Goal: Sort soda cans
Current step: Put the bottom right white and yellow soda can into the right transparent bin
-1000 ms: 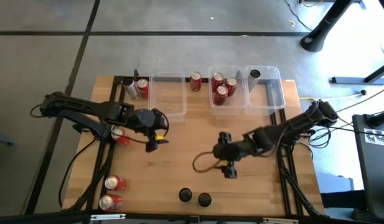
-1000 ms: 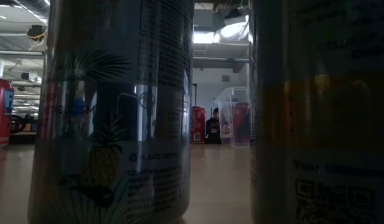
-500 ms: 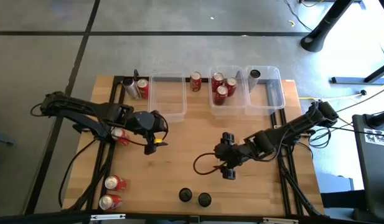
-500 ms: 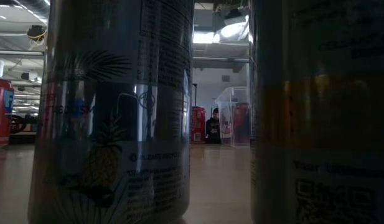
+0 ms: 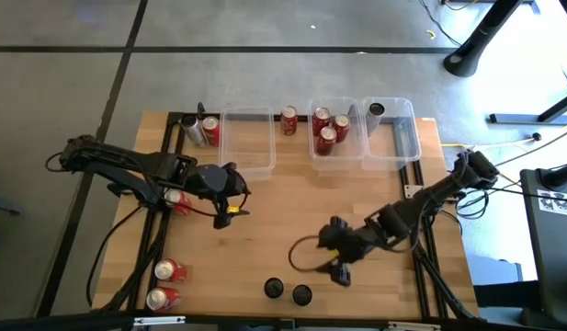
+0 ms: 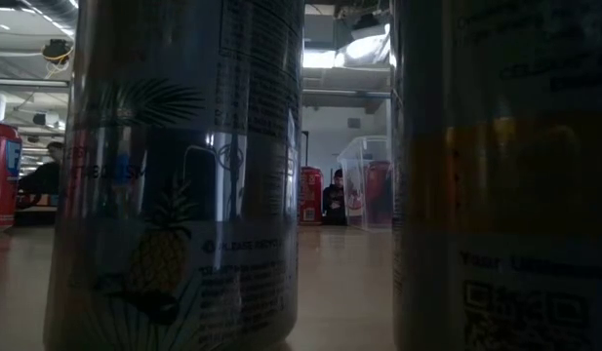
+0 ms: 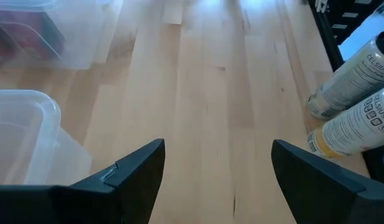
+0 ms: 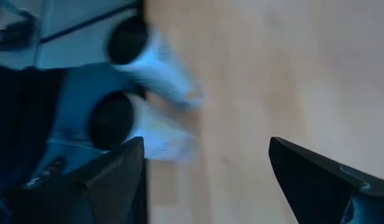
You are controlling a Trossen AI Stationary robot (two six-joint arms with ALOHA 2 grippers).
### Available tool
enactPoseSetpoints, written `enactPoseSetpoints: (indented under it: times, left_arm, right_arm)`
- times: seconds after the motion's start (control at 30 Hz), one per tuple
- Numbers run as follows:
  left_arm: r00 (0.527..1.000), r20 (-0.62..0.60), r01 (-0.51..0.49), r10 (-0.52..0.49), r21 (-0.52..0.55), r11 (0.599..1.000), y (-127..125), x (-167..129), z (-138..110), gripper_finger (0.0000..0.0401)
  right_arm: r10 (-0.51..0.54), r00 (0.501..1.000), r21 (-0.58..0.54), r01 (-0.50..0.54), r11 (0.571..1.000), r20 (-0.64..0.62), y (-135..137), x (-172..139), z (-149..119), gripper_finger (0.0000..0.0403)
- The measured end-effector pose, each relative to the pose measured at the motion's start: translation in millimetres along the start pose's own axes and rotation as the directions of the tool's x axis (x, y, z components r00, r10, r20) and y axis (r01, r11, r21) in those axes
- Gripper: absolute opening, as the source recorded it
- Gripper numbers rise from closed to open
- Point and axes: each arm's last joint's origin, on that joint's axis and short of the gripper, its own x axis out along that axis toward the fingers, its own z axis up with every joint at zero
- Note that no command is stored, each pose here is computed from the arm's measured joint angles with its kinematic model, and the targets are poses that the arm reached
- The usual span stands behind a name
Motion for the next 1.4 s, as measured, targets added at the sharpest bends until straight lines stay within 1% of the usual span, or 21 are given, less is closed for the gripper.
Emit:
enactPoseSetpoints:
  times: [0.1, 0.2, 0.33, 0.47, 0.63, 0.77, 0.83, 0.93, 1.23, 1.4]
  left_arm:
    - [1.000, 0.002, -0.001, 0.001, 0.017, 1.000, 0.3, 0.0, 0.2, 0.0282]
    - [1.000, 0.004, -0.001, 0.000, 0.035, 0.999, 0.3, 0.0, 0.4, 0.0282]
    - [1.000, 0.009, 0.000, 0.000, 0.036, 0.999, 0.2, 0.0, 0.8, 0.0282]
    - [1.000, 0.007, 0.000, 0.000, 0.035, 0.999, 0.2, 0.0, 0.6, 0.0282]
    - [1.000, 0.005, 0.000, 0.000, 0.034, 0.999, 0.3, 0.0, 0.5, 0.0282]
    - [1.000, 0.004, -0.001, 0.000, 0.036, 0.999, 0.3, 0.0, 0.4, 0.0282]
    - [1.000, 0.004, 0.000, 0.000, 0.036, 0.999, 0.3, 0.0, 0.4, 0.0282]
    - [1.000, 0.003, 0.000, 0.000, 0.037, 0.999, 0.1, 0.0, 0.3, 0.0282]
    - [1.000, 0.008, 0.001, -0.001, 0.041, 0.999, -0.1, 0.0, 0.7, 0.0282]
    - [1.000, 0.008, 0.001, -0.002, 0.041, 0.999, -0.1, 0.0, 0.7, 0.0282]
  right_arm:
    - [0.064, 0.997, -0.027, -0.063, 0.998, 0.039, 16.6, 12.5, -5.2, 0.0342]
    - [0.081, 0.994, -0.042, -0.078, 0.996, 0.068, 26.4, 27.1, -11.0, 0.0342]
    - [0.104, 0.988, -0.042, -0.100, 0.994, 0.112, 31.7, 46.1, -11.9, 0.0342]
    - [0.129, 0.984, -0.041, -0.125, 0.991, 0.124, 33.8, 62.5, -13.7, 0.0342]
    - [0.111, 0.988, -0.037, -0.108, 0.994, 0.108, 33.2, 67.1, -17.4, 0.0342]
    - [0.048, 0.997, -0.028, -0.046, 0.999, 0.065, 27.7, 68.0, -22.1, 0.0342]
    - [0.033, 0.998, -0.017, -0.033, 0.999, 0.050, 25.3, 67.7, -21.9, 0.0342]
    - [0.048, 0.998, -0.007, -0.048, 0.999, 0.031, 24.7, 67.8, -21.8, 0.0342]
    - [-0.037, 0.997, -0.057, 0.042, 0.997, 0.074, 17.9, 67.7, -18.4, 0.0342]
    - [-0.056, 0.995, -0.090, 0.063, 0.994, 0.080, 15.6, 67.7, -16.9, 0.0342]
